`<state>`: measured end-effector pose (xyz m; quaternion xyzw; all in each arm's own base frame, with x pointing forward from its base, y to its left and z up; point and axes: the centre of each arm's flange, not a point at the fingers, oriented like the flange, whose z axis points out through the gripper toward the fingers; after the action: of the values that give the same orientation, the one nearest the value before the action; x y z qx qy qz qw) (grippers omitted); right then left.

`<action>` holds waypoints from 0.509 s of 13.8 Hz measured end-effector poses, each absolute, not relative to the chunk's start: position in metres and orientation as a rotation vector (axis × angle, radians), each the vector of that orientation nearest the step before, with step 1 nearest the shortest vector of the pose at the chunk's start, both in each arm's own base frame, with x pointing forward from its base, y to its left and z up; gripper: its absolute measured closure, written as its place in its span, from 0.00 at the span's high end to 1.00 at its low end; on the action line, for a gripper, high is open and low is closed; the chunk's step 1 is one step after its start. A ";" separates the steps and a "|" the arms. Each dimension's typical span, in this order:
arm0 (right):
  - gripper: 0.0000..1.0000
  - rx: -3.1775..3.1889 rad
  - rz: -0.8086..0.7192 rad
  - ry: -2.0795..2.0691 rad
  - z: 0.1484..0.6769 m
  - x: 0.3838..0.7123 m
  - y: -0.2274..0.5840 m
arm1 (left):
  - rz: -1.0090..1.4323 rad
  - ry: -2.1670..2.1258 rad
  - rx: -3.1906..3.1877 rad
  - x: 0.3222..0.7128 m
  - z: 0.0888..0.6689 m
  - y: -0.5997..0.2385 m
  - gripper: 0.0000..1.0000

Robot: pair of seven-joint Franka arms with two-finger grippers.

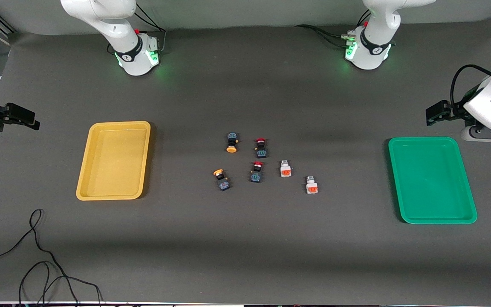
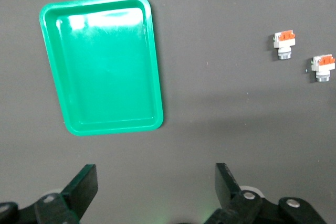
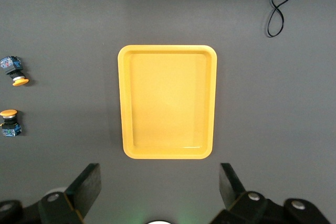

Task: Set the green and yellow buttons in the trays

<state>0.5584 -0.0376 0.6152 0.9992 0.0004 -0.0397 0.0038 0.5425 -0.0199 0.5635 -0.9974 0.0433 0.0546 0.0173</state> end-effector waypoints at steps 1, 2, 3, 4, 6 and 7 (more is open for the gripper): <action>1.00 3.132 -0.125 0.004 0.615 0.558 -0.037 | 0.186 0.133 -3.099 0.541 0.563 -0.019 1.00; 1.00 3.132 -0.128 0.014 0.614 0.559 -0.033 | 0.202 0.130 -3.098 0.540 0.562 -0.018 1.00; 1.00 3.133 -0.137 0.037 0.611 0.559 -0.024 | 0.208 0.128 -3.098 0.540 0.562 -0.018 1.00; 1.00 3.132 -0.150 0.072 0.607 0.559 -0.010 | 0.210 0.128 -3.098 0.540 0.562 -0.018 1.00; 1.00 3.127 -0.164 0.106 0.594 0.559 0.032 | 0.208 0.129 -3.098 0.541 0.562 -0.018 0.98; 1.00 3.125 -0.155 0.112 0.585 0.559 0.058 | 0.217 0.129 -3.098 0.543 0.564 -0.017 0.98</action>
<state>0.5592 0.0577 0.5853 0.9981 0.0358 -0.0494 0.0055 0.5430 -0.0175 0.5645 -0.9966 0.0415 0.0699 0.0164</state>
